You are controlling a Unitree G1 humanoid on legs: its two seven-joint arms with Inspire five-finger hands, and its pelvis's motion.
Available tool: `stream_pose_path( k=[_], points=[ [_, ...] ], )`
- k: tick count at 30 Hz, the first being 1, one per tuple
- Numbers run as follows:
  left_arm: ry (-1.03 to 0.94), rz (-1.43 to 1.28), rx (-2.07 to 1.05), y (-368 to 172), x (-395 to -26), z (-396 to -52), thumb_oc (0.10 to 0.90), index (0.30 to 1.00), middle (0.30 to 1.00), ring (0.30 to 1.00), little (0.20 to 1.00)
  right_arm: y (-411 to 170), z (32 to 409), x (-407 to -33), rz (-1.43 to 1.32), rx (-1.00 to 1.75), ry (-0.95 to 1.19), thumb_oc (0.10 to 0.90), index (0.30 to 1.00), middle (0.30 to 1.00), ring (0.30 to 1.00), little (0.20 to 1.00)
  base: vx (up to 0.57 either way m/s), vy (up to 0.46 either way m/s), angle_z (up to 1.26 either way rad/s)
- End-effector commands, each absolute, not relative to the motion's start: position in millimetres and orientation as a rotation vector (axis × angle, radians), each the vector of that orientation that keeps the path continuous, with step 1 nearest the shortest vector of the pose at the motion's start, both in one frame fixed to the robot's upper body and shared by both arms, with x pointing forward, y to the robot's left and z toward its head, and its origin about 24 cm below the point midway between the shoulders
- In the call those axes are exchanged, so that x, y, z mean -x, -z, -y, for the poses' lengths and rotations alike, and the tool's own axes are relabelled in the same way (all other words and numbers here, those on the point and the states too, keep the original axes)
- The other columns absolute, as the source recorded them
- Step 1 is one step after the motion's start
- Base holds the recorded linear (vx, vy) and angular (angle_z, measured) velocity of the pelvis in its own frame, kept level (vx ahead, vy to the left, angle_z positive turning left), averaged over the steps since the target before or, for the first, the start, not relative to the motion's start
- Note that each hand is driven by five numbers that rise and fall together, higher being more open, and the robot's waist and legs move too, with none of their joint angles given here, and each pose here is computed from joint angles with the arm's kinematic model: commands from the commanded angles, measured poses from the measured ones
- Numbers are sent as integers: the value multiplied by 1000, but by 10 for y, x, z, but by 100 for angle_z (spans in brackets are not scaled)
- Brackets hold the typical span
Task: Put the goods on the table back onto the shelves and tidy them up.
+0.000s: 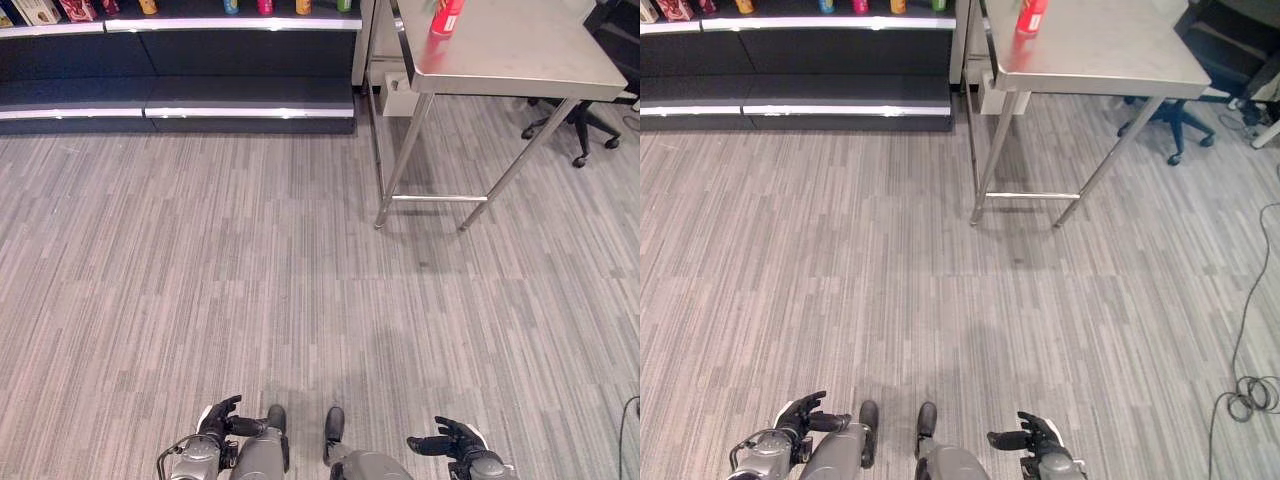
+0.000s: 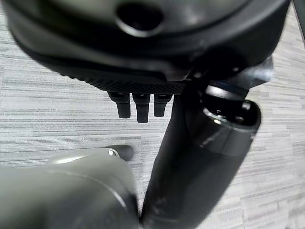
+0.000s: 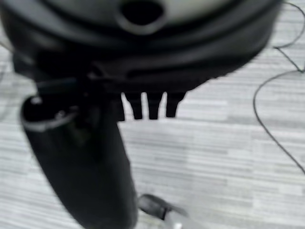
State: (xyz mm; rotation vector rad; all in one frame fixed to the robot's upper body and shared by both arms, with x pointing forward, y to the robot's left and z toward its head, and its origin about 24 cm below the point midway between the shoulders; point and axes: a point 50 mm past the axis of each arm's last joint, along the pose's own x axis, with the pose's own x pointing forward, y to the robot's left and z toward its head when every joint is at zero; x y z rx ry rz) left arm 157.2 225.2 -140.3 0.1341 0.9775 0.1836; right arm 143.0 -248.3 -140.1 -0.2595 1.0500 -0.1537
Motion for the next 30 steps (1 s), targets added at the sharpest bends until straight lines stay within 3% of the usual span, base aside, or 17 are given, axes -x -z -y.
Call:
stream_pose_path(
  k=[1,4,13,20,30],
  points=[
    [-191,-1055,-170,1506,-1199,-2316,800,900,900,900,900,1394,2711,-1206,-1075,313,210,800,900,900,900,900,617,180,-5],
    [-201,-1115,-184,1554,-1024,-2363,800,900,900,900,900,1456,2663,-1077,-1130,319,176,800,900,900,900,900,685,263,-61],
    [-220,-1037,-210,1433,-1297,-2493,800,900,900,900,900,1436,2564,-1224,-1080,289,174,800,900,900,900,900,385,179,-30],
    [-132,-970,-246,1381,-1512,-2359,800,900,900,900,900,1423,2653,-1190,-1097,316,178,800,900,900,900,900,493,-88,53],
    [-110,-988,-199,1428,-1417,-2273,800,900,900,900,900,1440,2744,-1046,-1144,316,192,800,900,900,900,900,215,-160,33]
  ],
)
